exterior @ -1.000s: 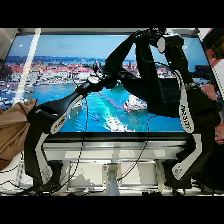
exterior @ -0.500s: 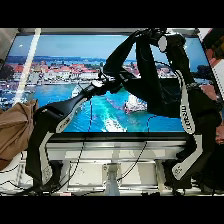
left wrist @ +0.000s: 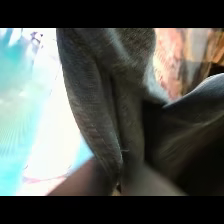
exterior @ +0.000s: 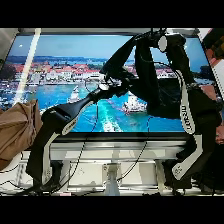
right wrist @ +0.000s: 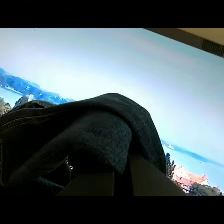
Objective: Fold the clothes and pants, and hang the long-sleeved shirts on hangers.
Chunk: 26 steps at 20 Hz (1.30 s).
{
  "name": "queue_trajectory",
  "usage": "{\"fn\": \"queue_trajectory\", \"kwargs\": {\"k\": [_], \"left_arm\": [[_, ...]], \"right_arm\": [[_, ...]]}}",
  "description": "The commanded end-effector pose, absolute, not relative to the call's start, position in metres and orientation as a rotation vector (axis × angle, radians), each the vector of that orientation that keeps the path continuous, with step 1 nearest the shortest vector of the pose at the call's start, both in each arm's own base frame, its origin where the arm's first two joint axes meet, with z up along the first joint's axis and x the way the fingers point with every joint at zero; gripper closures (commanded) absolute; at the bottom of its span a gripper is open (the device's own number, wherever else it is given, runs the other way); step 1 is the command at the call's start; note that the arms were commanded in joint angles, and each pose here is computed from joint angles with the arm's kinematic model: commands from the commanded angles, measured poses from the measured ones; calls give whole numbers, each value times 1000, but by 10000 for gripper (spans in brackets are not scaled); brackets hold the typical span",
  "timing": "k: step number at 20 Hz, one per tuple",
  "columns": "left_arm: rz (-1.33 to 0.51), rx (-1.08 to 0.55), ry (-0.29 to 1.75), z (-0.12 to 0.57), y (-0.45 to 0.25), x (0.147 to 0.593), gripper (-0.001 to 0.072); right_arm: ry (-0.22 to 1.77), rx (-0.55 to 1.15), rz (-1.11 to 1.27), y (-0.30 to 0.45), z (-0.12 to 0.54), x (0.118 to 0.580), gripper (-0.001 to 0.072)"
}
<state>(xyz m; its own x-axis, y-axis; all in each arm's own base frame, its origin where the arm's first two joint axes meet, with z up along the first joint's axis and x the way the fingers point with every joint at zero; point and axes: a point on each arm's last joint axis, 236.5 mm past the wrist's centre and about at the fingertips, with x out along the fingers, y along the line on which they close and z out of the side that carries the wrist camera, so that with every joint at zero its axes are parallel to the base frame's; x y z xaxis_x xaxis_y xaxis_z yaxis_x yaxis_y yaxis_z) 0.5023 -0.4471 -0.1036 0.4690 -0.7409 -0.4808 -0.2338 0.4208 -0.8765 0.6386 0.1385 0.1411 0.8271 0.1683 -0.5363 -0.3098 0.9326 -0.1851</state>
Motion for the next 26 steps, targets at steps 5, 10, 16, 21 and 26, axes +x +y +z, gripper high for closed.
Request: {"fn": "queue_trajectory", "kwargs": {"k": [5,10,16,21,26], "left_arm": [[-571,-1158,1117,-71,-455,498,674],[-772,-749,1107,-46,-435,475,675],[-635,-341,1124,-32,-379,466,674],[-654,-163,1273,-39,-363,422,674],[-610,34,1476,-62,-337,372,673]], "right_arm": [[563,-289,230,121,138,639,676],[528,-271,181,90,163,639,676],[484,-250,164,79,197,628,676],[514,-251,166,78,193,624,676],[565,-253,170,77,183,617,676]]}}
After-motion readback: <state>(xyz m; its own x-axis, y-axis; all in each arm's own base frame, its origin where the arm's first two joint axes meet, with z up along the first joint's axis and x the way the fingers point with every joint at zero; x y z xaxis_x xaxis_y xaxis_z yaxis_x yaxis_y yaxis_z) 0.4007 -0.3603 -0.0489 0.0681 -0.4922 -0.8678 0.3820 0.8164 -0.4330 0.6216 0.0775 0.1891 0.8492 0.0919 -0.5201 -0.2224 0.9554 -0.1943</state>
